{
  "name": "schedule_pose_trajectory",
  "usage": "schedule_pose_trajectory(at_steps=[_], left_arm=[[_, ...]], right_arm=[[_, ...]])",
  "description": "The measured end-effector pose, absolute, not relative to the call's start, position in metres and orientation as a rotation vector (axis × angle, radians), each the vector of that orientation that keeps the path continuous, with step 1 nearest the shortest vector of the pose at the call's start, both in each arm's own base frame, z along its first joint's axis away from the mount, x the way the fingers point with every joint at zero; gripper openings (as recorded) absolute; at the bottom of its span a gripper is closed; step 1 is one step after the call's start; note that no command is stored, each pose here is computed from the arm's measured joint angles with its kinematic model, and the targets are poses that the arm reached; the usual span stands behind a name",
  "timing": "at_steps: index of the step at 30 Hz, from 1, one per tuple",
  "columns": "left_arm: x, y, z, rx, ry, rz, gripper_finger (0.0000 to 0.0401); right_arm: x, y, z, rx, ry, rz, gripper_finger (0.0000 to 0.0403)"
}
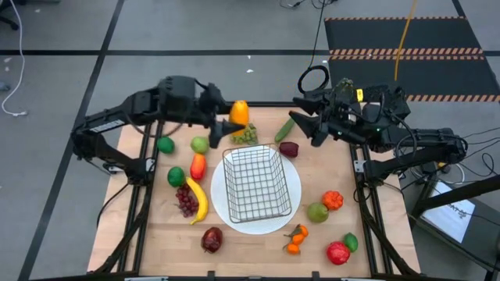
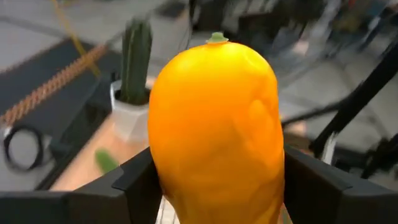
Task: Build produce basket
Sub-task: Put the yellow mango into the black wire basket
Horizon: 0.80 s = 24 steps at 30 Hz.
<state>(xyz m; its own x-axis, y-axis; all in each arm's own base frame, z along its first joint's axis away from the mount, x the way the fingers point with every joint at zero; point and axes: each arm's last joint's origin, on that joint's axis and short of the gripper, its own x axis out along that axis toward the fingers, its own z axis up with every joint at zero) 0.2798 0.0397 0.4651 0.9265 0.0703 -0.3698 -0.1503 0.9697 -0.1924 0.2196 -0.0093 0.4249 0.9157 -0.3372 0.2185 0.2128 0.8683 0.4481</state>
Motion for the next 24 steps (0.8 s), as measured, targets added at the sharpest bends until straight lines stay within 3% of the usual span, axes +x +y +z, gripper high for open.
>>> schedule_pose_trajectory(at_steps=[10,24], left_arm=[[0.318,0.045,0.421,-0.197,0.593,0.124,0.0275],[0.375,0.029,0.338,-0.196,0.94,0.084,0.0278]], right_arm=[[0.215,-0.009,0.425,0.406,-0.278,-0.296,0.0332],[0.162,-0.01,0.433,0.303,-0.205,-0.32,0.0332]])
